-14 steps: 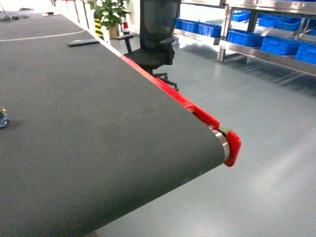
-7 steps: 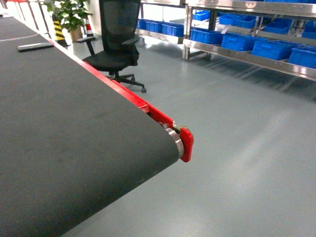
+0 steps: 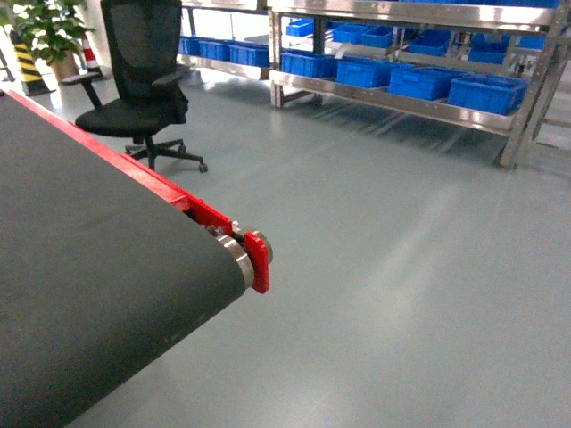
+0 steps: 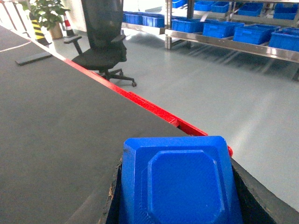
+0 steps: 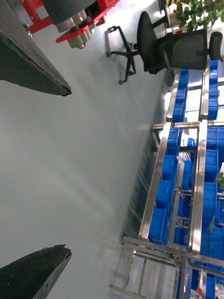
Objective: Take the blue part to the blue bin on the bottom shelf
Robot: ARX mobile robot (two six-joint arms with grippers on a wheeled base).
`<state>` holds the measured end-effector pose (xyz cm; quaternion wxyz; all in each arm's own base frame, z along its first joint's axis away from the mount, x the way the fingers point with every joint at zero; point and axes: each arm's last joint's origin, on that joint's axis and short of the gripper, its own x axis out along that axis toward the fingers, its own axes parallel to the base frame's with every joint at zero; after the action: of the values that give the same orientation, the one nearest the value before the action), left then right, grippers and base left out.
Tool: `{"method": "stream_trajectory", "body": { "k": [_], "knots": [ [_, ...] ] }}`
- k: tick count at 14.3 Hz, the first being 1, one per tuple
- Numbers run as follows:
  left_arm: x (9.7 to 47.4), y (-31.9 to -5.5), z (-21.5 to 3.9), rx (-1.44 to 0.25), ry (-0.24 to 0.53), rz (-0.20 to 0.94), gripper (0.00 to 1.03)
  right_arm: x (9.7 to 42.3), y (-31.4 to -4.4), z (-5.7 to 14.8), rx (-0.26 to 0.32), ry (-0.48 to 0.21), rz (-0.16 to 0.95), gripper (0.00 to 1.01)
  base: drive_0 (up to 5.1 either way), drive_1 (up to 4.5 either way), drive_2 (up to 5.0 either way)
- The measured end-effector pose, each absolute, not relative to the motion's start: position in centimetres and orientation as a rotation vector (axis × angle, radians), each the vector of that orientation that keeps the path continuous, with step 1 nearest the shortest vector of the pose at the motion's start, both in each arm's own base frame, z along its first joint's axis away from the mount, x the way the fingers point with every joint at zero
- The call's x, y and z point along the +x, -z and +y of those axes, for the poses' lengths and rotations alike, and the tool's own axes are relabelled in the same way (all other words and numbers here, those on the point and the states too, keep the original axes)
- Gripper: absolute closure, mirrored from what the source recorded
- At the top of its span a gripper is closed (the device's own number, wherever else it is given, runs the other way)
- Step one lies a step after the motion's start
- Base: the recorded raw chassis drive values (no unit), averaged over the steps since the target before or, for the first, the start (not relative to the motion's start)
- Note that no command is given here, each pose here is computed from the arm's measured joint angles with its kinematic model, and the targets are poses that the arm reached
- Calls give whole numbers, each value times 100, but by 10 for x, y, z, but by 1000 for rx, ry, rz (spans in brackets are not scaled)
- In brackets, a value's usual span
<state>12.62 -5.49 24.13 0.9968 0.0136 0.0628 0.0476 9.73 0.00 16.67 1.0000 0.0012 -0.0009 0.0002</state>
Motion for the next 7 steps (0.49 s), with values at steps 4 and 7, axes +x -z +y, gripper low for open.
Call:
{"method": "stream_trajectory", "body": {
  "k": [4,7],
  "knots": [
    [126,-241,-55,27,-95,126,60,97,-167,0,2,0,-1,3,-160,-160,-160],
    [126,-241,-55,27,-95,126,60,97,-167,0,2,0,-1,3,-160,-160,-160]
  ]
}}
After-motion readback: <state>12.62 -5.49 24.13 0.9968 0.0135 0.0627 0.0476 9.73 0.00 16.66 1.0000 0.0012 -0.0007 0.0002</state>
